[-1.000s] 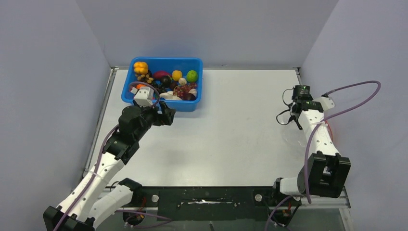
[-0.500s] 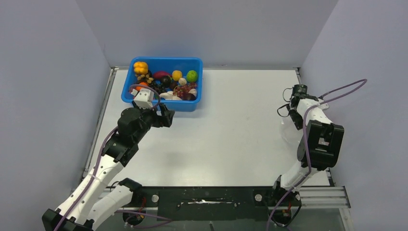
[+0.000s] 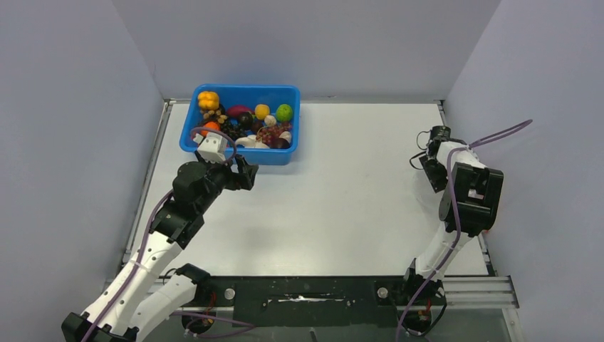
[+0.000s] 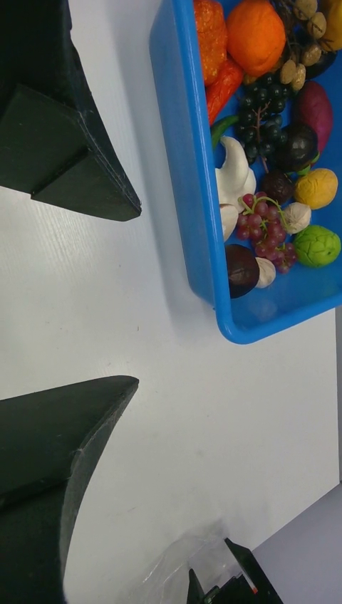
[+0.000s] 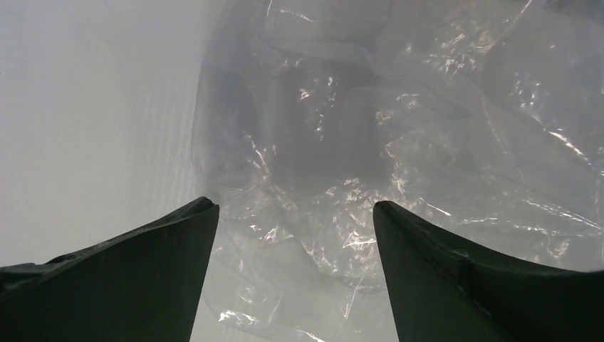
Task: Place the food in the zip-top bag and seal the zipper
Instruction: Move the zipper food storage bag to the center of the board.
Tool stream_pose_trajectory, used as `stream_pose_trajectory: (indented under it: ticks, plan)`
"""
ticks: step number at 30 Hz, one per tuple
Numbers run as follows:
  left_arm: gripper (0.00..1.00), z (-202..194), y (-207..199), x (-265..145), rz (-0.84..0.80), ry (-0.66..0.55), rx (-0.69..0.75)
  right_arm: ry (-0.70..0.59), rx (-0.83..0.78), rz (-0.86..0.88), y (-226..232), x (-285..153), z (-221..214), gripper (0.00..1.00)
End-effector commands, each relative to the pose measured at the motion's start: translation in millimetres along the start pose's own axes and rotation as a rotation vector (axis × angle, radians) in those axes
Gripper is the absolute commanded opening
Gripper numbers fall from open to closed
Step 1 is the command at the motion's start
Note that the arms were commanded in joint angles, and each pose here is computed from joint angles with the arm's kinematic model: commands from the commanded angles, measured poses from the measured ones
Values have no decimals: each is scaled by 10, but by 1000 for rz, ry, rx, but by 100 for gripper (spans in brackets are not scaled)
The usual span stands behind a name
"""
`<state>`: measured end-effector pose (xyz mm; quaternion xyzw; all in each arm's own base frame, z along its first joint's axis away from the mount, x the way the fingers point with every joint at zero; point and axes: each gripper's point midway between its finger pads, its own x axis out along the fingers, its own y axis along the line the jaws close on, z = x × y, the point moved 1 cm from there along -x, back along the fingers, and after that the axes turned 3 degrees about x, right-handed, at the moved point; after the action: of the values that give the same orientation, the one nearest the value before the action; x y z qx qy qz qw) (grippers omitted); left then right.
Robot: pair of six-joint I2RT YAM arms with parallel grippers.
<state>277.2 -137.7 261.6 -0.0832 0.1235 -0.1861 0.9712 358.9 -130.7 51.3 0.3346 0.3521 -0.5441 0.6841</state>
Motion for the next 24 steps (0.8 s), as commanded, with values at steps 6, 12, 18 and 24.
stream_pose_trajectory:
  ticks: [6, 12, 18, 24]
  plan:
    - [81, 131, -24, 14, -22, -49, 8, 12, -12, 23, 145, 106, 11, 81]
    - [80, 175, 10, -15, -12, -70, 6, -14, -92, 41, 150, 90, 9, 61]
    - [80, 171, 9, -31, -14, -73, 7, -56, -175, 132, 216, -98, -65, 40]
    - [80, 186, 15, -58, -10, -81, 7, -87, -380, 301, 530, -385, -299, 6]
